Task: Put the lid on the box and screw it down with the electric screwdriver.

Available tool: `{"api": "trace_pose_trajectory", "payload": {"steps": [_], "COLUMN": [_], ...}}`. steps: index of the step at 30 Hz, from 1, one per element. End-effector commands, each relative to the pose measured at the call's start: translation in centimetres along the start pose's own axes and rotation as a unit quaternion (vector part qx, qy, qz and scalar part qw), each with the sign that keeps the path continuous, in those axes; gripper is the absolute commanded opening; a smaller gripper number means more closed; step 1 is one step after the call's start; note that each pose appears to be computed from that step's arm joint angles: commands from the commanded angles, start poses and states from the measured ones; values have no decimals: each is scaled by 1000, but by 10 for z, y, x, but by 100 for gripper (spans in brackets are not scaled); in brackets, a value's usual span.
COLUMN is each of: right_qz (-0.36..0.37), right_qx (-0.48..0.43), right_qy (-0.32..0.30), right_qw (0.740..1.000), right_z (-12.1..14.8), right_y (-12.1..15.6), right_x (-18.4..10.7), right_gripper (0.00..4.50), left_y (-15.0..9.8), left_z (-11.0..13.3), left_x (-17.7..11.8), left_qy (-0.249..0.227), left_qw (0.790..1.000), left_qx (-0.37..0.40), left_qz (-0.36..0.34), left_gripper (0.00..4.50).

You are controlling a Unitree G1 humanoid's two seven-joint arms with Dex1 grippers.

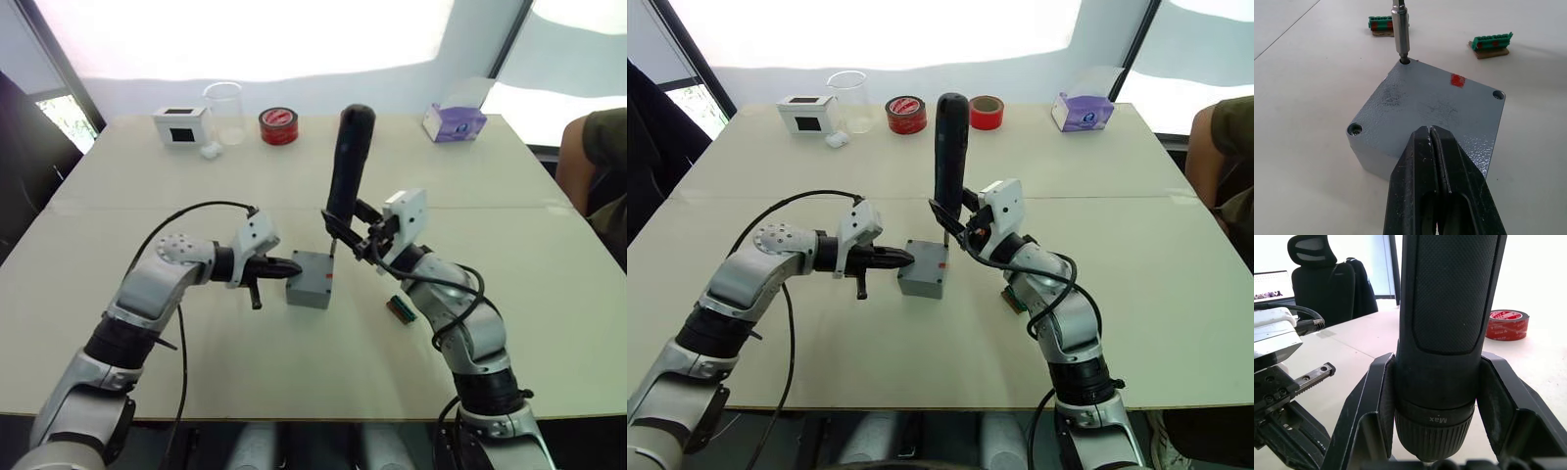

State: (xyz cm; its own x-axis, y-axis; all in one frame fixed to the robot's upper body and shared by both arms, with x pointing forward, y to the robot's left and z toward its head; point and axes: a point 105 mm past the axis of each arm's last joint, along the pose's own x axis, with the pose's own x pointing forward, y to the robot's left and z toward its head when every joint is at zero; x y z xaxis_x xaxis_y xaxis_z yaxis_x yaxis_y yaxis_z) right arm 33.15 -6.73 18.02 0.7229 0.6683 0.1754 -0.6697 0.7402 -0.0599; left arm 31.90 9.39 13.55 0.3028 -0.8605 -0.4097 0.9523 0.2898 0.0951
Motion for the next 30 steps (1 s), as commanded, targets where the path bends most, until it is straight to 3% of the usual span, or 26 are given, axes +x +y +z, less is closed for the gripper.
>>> {"api": "trace_pose_trajectory", "payload": {"steps": [1,11,30], "right_qz": [-19,-16,-46], "right_qx": [12,24,42], "right_qy": [83,75,122], "right_qw": [996,997,991], "right_z": [-45,-49,-82], "right_y": [-6,-4,-10], "right_x": [-8,-13,-26], "right_gripper": [177,177,177], "left_y": [-3,-4,-5], "left_z": [-2,-3,-7], "left_x": [1,2,6], "left_qy": [6,7,14], "left_qw": [1000,1000,1000], "left_qx": [2,-2,1], "left_qz": [-2,-2,-7], "left_gripper": [0,0,0]}}
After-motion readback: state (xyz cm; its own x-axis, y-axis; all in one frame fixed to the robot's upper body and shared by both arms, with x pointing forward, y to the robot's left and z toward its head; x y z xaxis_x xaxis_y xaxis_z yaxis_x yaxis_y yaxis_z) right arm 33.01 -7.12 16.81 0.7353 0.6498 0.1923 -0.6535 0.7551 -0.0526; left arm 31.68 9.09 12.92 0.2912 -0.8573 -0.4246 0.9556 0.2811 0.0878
